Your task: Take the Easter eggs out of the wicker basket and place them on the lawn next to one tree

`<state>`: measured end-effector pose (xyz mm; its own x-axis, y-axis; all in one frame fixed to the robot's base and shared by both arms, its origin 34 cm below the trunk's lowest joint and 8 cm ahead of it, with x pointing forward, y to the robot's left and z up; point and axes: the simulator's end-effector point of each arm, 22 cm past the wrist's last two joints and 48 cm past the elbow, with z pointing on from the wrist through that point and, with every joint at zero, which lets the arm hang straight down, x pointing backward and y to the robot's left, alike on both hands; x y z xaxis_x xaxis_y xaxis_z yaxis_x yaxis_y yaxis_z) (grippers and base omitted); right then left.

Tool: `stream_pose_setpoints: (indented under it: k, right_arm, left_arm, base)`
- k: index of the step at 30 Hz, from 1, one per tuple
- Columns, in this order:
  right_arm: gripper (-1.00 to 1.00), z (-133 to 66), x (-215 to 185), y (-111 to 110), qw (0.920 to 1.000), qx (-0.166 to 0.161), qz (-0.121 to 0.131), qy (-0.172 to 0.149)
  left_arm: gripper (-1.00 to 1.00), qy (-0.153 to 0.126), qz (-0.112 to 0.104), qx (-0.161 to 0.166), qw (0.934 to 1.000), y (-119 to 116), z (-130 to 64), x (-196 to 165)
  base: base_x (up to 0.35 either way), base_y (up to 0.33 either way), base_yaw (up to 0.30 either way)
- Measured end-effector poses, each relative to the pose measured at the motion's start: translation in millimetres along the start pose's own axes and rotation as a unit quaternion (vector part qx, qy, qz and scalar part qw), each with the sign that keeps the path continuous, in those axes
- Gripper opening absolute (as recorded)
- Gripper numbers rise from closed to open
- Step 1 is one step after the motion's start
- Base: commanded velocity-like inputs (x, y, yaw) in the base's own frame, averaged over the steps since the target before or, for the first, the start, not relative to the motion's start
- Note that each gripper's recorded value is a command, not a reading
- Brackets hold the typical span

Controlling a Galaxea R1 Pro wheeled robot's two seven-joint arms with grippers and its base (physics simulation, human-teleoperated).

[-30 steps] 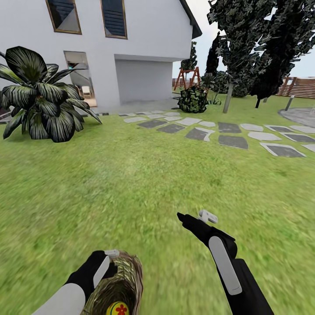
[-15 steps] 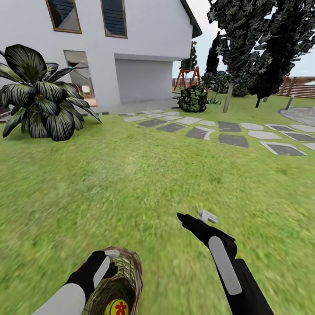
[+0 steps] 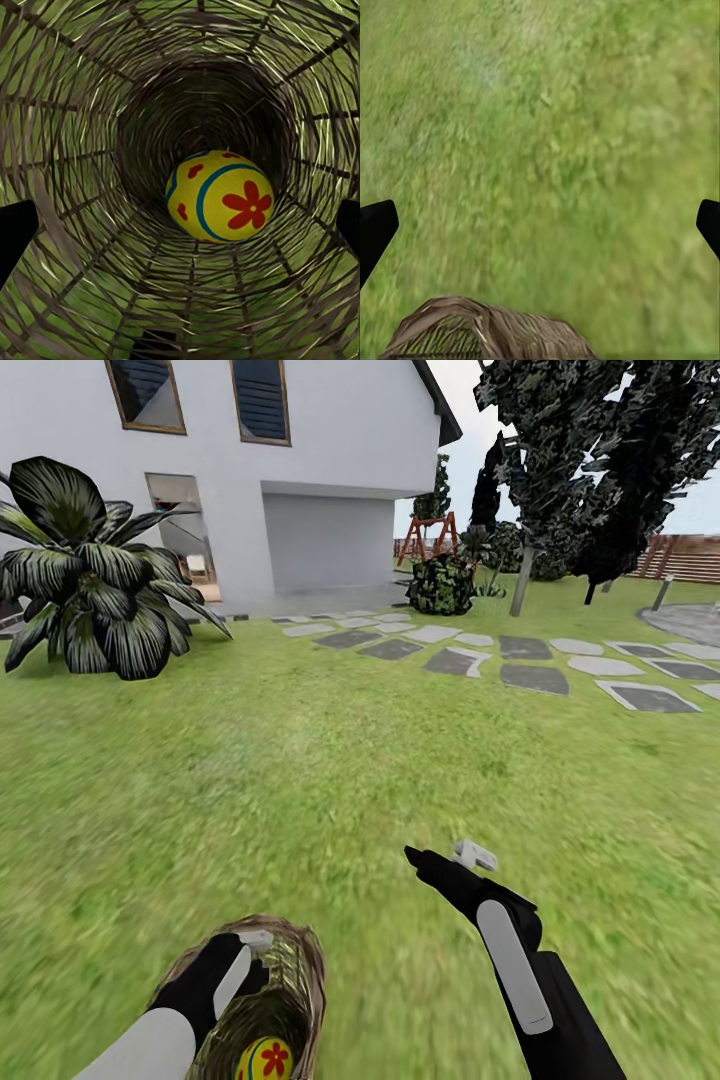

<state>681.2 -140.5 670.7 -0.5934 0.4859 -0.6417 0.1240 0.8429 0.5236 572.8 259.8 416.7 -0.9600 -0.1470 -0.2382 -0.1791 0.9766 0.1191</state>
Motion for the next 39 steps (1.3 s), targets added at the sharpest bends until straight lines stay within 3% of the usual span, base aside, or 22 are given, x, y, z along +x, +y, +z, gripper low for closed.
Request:
stream_pose_setpoints:
  k: [29, 39]
  right_arm:
    - [1.0, 25.9, 49.6, -34.9, 1.0, 0.001, 0.001, 0.003]
    - [1.0, 34.1, 66.5, -47.0, 1.0, 0.001, 0.001, 0.003]
  left_arm:
    - [1.0, -0.008, -0.001, 0.001, 1.0, -7.3, 56.3, 23.1]
    - [1.0, -0.003, 0.004, 0.013, 0.9999, -29.6, 76.0, 42.4]
  base:
    - [0.0, 0.0, 0.0]
    - [0.0, 0.0, 0.0]
